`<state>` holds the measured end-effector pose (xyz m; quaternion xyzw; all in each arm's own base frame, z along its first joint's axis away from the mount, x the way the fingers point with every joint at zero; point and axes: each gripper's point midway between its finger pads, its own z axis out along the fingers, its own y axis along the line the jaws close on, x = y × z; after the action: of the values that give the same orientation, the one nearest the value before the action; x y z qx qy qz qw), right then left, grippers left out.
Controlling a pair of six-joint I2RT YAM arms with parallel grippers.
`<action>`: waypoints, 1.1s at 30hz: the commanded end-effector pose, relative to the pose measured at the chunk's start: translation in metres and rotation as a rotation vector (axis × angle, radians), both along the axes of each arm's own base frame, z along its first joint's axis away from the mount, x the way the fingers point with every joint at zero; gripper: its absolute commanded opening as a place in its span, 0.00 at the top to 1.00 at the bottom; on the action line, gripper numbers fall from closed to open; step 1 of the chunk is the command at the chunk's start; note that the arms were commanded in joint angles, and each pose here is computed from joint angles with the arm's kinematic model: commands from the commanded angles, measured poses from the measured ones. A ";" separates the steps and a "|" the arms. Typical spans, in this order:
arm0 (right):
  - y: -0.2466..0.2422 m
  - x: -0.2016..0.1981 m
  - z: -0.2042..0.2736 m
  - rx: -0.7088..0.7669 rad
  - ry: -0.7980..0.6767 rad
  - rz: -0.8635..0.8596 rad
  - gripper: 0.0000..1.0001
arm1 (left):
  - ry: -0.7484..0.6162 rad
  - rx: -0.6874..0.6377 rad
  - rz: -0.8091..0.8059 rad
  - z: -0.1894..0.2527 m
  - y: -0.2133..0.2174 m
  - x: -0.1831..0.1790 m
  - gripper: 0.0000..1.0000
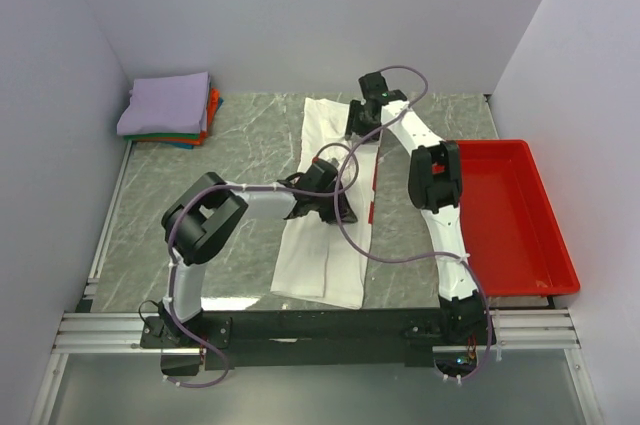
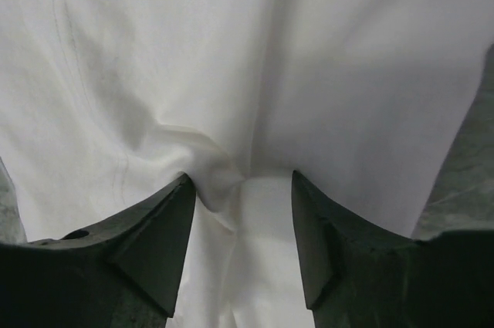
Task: Fold and stack the t-shirts
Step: Fold the tshirt
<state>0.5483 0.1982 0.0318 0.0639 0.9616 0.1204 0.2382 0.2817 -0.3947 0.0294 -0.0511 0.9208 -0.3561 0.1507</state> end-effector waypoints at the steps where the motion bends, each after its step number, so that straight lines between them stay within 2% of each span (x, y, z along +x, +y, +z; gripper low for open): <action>1: -0.001 0.020 0.016 0.008 -0.080 0.031 0.39 | -0.049 -0.107 -0.079 0.029 -0.029 0.007 0.78; 4: -0.005 0.024 0.050 0.003 -0.139 0.016 0.37 | -0.104 -0.150 -0.079 0.056 -0.031 0.010 0.70; 8: -0.013 0.011 0.092 0.010 -0.187 -0.025 0.36 | -0.180 -0.143 -0.066 0.086 -0.015 0.007 0.67; 9: -0.016 0.005 0.119 0.024 -0.220 -0.038 0.36 | -0.202 -0.147 -0.056 0.100 -0.009 0.004 0.66; 11: -0.022 -0.012 0.122 0.027 -0.193 -0.077 0.36 | -0.227 -0.132 -0.014 0.109 0.010 -0.003 0.66; 12: -0.024 -0.021 0.148 0.050 -0.235 -0.085 0.37 | -0.222 -0.109 0.003 0.106 0.019 -0.007 0.66; 13: -0.026 -0.030 0.154 0.059 -0.237 -0.096 0.37 | -0.224 -0.091 0.019 0.104 0.028 -0.010 0.66; 14: -0.029 -0.051 0.130 0.058 -0.168 -0.123 0.38 | -0.215 -0.064 0.040 0.094 0.040 -0.015 0.67; 15: -0.031 -0.067 0.153 0.086 -0.209 -0.128 0.39 | -0.224 -0.040 0.066 0.096 0.053 -0.019 0.67; 16: -0.031 -0.074 0.156 0.107 -0.234 -0.133 0.39 | -0.215 -0.022 0.075 0.090 0.060 -0.024 0.68; 17: -0.033 -0.103 0.123 0.098 -0.157 -0.149 0.40 | -0.190 0.002 0.083 0.078 0.071 -0.033 0.69; 19: -0.027 -0.131 0.141 0.168 -0.221 -0.141 0.42 | -0.197 0.018 0.105 0.079 0.083 -0.038 0.71; 20: -0.022 -0.166 0.105 0.162 -0.138 -0.136 0.43 | -0.169 0.055 0.116 0.065 0.095 -0.047 0.71; 22: -0.010 -0.200 0.113 0.212 -0.184 -0.101 0.44 | -0.179 0.056 0.142 0.070 0.108 -0.054 0.72; 23: -0.003 -0.236 0.093 0.209 -0.139 -0.068 0.45 | -0.178 0.078 0.172 0.065 0.122 -0.060 0.72; 28: 0.007 -0.334 0.037 0.235 0.008 -0.012 0.49 | -0.141 0.129 0.229 0.046 0.159 -0.085 0.78; 33: 0.005 -0.391 0.027 0.278 0.051 0.027 0.50 | -0.118 0.155 0.256 0.035 0.185 -0.107 0.78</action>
<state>0.1572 0.1898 0.0353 0.0572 0.9630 0.2012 0.1697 0.1808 -0.2243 0.0686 -0.1152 0.9203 -0.2803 0.2475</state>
